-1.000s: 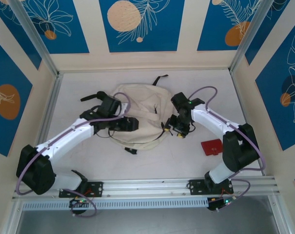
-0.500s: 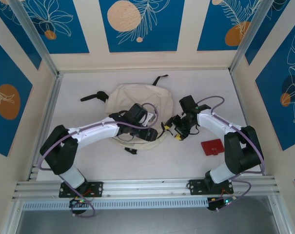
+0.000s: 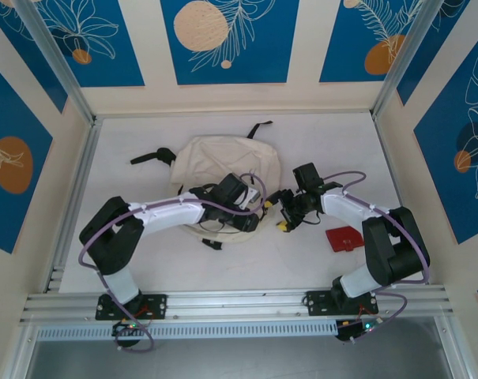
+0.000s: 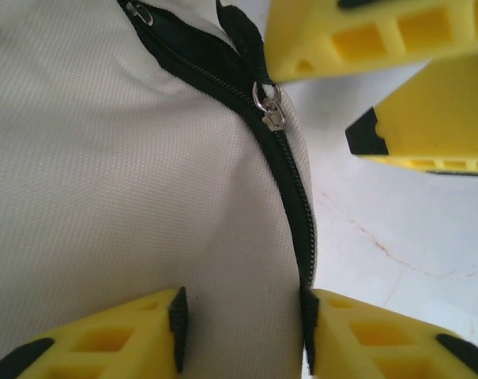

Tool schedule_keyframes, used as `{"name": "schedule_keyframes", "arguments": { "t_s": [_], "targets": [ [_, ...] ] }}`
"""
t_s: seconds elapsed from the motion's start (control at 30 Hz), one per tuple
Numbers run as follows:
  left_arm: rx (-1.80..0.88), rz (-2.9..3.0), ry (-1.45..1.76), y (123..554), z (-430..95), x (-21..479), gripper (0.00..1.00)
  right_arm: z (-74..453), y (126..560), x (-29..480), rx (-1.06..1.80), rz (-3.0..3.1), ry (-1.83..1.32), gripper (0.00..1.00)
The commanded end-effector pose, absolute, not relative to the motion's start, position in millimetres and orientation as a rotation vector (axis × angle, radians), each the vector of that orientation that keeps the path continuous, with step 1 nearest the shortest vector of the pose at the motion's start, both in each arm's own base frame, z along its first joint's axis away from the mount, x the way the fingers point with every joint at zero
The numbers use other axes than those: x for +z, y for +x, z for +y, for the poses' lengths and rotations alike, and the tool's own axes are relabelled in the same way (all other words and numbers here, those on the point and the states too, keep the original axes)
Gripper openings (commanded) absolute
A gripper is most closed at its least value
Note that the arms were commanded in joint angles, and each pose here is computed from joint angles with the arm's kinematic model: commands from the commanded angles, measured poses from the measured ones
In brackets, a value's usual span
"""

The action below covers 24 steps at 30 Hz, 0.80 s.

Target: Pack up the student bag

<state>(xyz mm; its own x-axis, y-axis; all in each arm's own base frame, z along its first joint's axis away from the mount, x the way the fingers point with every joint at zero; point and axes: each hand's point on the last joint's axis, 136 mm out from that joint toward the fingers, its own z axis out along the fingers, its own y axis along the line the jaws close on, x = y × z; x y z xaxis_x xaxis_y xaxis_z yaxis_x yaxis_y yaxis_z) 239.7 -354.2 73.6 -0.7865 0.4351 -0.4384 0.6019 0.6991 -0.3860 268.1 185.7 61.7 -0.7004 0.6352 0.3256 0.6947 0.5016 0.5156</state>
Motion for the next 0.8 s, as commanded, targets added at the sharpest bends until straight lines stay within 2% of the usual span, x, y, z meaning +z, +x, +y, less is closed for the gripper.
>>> {"name": "schedule_keyframes", "arguments": {
  "t_s": [0.0, 0.33, 0.63, 0.77],
  "targets": [
    [-0.743, 2.625, 0.820, 231, -354, 55, 0.35, 192, 280, 77, -1.075, -2.626, -1.199, 0.70],
    [-0.762, 2.655, 0.814, 220, -349, 40, 0.30, 197, 285, 70, -0.961, -2.742, -1.022, 0.50],
    [-0.789, 2.654, 0.803, 216, -348, 41, 0.32, 192, 291, 55, -0.786, -2.816, -0.946, 0.42],
    [-0.798, 2.656, 0.802, 215, -348, 40, 0.31, 192, 298, 55, -0.750, -2.882, -0.886, 0.23]
  ]
}}
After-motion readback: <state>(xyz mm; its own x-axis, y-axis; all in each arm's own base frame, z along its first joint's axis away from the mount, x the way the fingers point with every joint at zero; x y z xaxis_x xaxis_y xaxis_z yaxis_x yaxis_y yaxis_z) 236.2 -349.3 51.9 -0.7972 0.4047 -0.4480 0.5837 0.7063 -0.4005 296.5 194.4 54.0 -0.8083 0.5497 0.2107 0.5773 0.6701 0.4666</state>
